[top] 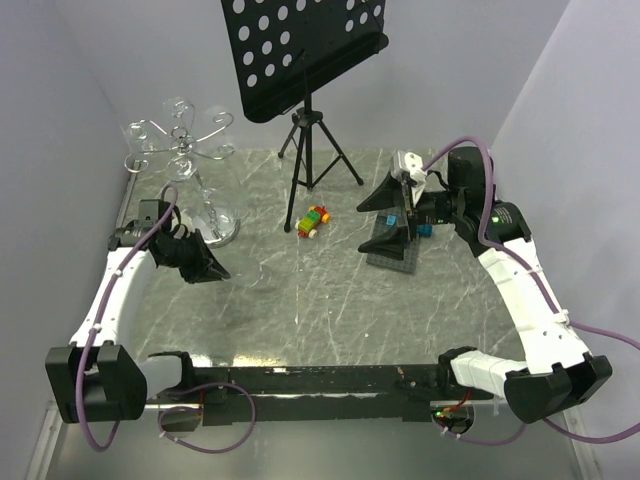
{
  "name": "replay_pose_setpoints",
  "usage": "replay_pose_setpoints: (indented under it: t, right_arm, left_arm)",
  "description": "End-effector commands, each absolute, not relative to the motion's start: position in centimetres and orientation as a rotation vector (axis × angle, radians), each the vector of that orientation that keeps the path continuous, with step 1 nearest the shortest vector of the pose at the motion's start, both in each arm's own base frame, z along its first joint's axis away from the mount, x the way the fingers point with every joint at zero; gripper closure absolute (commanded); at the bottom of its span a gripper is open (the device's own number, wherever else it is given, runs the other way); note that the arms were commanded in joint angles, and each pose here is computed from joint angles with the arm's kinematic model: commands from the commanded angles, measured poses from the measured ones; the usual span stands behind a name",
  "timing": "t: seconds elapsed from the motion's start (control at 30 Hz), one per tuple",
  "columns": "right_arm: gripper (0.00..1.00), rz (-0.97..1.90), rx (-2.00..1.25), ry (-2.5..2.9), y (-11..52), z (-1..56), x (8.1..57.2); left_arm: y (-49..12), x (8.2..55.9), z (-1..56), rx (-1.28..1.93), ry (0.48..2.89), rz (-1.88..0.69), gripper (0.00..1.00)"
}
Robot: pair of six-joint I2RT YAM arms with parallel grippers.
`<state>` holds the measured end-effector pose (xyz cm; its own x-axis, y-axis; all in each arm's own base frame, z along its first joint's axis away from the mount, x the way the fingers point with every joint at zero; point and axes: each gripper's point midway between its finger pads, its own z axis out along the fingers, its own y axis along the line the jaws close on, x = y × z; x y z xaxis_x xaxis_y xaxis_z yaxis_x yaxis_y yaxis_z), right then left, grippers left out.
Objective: Place the wine glass upside down on the wine glass rack
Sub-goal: Turn the wine glass upside down at the wine rack.
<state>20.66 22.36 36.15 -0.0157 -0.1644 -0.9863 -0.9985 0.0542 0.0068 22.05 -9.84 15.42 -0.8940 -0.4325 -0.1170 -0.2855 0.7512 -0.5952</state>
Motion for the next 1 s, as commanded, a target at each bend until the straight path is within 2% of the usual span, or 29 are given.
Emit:
replay_pose_setpoints:
  t: [0.0,0.97]
  right_arm:
    - [0.0,1.111,-1.35,1.304,22.6,36.0,19.7]
    - [0.0,1.098,-1.496,1.296,23.6,33.4,18.1]
  left_arm:
    - [-11.8,21.5,17.5,-0.487,2.655,-1.015,0.99]
    - [-14.1,20.0,18.3,-0.377,2.688,-1.109,0.99]
